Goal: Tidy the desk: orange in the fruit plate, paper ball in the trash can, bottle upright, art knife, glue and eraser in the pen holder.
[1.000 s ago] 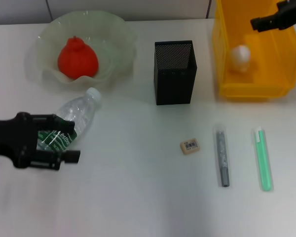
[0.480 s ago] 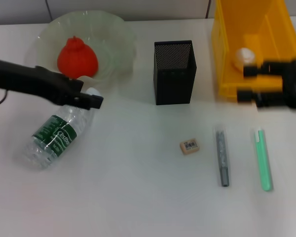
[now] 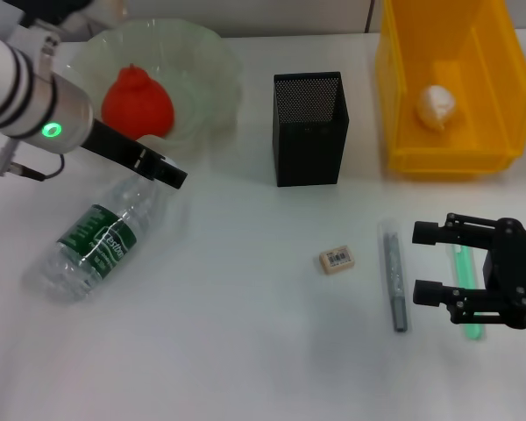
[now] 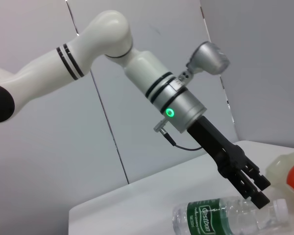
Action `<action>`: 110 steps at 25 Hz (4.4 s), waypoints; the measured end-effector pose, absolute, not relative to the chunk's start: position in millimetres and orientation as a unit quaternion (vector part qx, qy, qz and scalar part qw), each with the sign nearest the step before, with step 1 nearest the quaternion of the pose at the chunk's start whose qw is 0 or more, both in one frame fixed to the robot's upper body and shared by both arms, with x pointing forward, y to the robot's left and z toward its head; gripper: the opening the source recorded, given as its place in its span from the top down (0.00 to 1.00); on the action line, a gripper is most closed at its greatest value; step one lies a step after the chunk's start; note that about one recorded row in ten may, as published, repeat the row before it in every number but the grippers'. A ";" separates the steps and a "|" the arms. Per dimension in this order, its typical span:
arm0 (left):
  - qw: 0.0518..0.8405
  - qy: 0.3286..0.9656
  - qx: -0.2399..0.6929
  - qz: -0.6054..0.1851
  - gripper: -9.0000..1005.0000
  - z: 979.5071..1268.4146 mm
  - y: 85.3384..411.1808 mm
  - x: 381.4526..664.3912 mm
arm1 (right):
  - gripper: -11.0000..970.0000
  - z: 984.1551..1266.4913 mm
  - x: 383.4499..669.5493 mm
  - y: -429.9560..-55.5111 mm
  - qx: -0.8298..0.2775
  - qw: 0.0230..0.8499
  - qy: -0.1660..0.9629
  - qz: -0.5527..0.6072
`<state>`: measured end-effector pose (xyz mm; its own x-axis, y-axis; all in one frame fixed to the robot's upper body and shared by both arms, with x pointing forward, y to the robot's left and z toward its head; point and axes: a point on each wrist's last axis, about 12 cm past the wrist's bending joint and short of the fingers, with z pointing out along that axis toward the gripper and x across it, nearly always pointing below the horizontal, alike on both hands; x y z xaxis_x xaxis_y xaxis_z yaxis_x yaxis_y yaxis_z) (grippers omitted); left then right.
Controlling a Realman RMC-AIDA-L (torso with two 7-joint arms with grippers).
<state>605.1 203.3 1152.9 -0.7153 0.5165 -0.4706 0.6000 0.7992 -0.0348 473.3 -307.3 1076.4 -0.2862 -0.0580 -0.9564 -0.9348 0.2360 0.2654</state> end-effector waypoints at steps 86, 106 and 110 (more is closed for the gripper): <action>0.747 0.609 0.182 -0.196 0.53 1034.8 288.1 483.2 | 0.25 1076.9 490.0 -277.5 -0.367 0.448 0.637 0.508; 0.584 0.584 0.363 -0.430 0.36 1077.4 316.5 463.6 | 0.27 1110.2 511.6 -304.3 -0.332 0.466 0.665 0.480; 0.520 0.607 0.402 -0.447 0.37 1079.9 317.4 469.2 | 0.27 1143.3 524.7 -313.2 -0.334 0.438 0.701 0.453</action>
<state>469.2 317.4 1079.9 -0.1362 0.0229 -0.9904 0.9527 0.2772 -0.1246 524.7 -313.2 1143.3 -0.3935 -0.0724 -0.9165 -0.8651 0.3665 0.3425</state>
